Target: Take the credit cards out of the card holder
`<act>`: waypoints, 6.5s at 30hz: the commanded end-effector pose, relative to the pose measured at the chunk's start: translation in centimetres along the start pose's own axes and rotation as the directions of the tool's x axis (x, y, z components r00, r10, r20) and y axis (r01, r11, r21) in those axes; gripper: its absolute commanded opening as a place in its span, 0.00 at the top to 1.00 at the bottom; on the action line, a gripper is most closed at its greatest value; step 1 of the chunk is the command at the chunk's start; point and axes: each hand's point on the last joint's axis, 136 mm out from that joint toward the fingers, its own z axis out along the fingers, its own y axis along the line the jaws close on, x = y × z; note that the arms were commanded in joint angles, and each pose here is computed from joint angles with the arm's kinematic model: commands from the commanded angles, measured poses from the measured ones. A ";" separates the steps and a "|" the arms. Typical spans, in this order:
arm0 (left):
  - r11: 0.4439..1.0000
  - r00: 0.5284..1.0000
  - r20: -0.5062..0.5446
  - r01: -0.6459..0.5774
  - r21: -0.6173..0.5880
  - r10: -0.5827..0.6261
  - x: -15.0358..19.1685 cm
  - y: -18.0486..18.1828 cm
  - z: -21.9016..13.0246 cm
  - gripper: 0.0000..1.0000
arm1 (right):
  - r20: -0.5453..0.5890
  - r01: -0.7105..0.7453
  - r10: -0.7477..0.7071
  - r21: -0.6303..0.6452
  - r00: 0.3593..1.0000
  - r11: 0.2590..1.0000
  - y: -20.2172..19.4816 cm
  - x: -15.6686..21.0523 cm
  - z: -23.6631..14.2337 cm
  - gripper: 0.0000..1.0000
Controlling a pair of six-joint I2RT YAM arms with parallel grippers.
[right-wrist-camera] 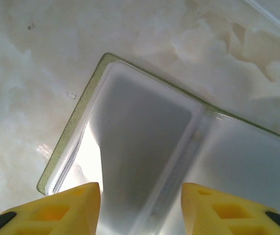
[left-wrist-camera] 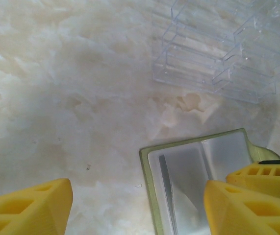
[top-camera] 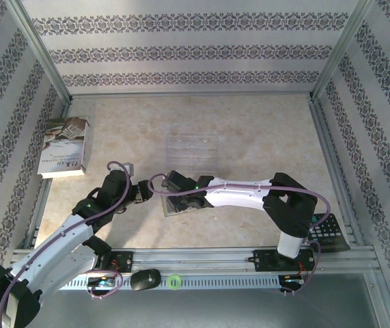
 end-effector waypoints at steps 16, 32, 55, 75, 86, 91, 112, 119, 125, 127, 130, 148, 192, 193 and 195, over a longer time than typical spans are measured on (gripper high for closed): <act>1.000 1.000 0.016 -0.005 0.014 0.004 -0.1 0.1 0.2 0.29 | -0.083 0.129 -0.126 0.027 0.989 0.991 1.7 1.8 3.1 0.42; 0.997 1.000 -0.008 0.000 0.077 0.000 0.6 -0.8 0.9 0.34 | -0.073 0.001 -0.002 -0.014 0.997 1.000 0.3 3.2 4.8 0.90; 0.978 0.976 -0.218 0.072 0.198 -0.028 5.9 -4.5 7.0 1.00 | 0.196 -0.208 0.258 -0.244 0.946 0.947 0.0 -1.0 1.2 1.00; 0.983 0.969 -0.244 0.005 0.182 0.040 6.2 -5.3 6.7 1.00 | 0.187 -0.221 0.271 -0.247 0.944 0.943 -0.1 -1.0 1.5 1.00; 0.997 0.938 -0.346 0.023 0.078 0.005 9.3 -2.8 8.8 1.00 | 0.182 -0.236 0.281 -0.233 0.942 0.943 -0.4 -0.9 1.5 1.00; 0.997 0.936 -0.351 0.028 0.073 -0.001 9.5 -2.7 8.6 1.00 | 0.198 -0.304 0.325 -0.129 0.925 0.944 -2.8 0.0 0.7 0.88; 0.989 0.939 -0.339 -0.003 0.149 0.054 8.2 -5.0 7.8 1.00 | 0.222 -0.440 0.418 0.056 0.881 0.896 -7.9 2.9 -1.2 0.63; 0.976 0.947 -0.279 -0.107 0.188 0.158 6.4 -7.7 6.2 1.00 | 0.237 -0.452 0.430 0.044 0.871 0.891 -7.9 2.9 -1.3 0.62; 0.963 0.916 -0.340 -0.140 0.229 0.214 8.1 -9.8 7.6 1.00 | 0.262 -0.455 0.431 0.034 0.863 0.890 -8.0 2.5 -1.8 0.60; 0.953 0.902 -0.357 -0.152 0.262 0.242 8.6 -11.1 8.0 1.00 | 0.281 -0.458 0.431 0.034 0.857 0.888 -8.3 2.3 -2.4 0.59; 0.940 0.883 -0.381 -0.162 0.302 0.274 9.4 -12.7 8.4 1.00 | 0.317 -0.467 0.430 0.046 0.845 0.883 -9.1 2.1 -3.5 0.58; 0.920 0.799 -0.494 -0.181 0.348 0.344 12.9 -13.7 8.9 1.00 | 0.293 -0.511 0.549 -0.201 0.782 0.835 -10.4 -0.3 -5.9 0.94; 0.984 0.960 -0.266 -0.037 0.172 0.082 6.1 -4.3 6.7 0.80 | 0.009 -0.447 0.452 -0.137 0.892 0.884 -5.0 3.3 1.7 1.00; 0.983 0.961 -0.262 -0.040 0.177 0.086 6.0 -4.4 6.7 0.78 | 0.009 -0.448 0.453 -0.118 0.892 0.886 -5.3 3.5 1.7 1.00; 0.982 0.962 -0.255 -0.054 0.183 0.101 5.7 -4.6 6.5 0.75 | 0.009 -0.444 0.447 -0.099 0.894 0.890 -5.4 3.5 1.6 1.00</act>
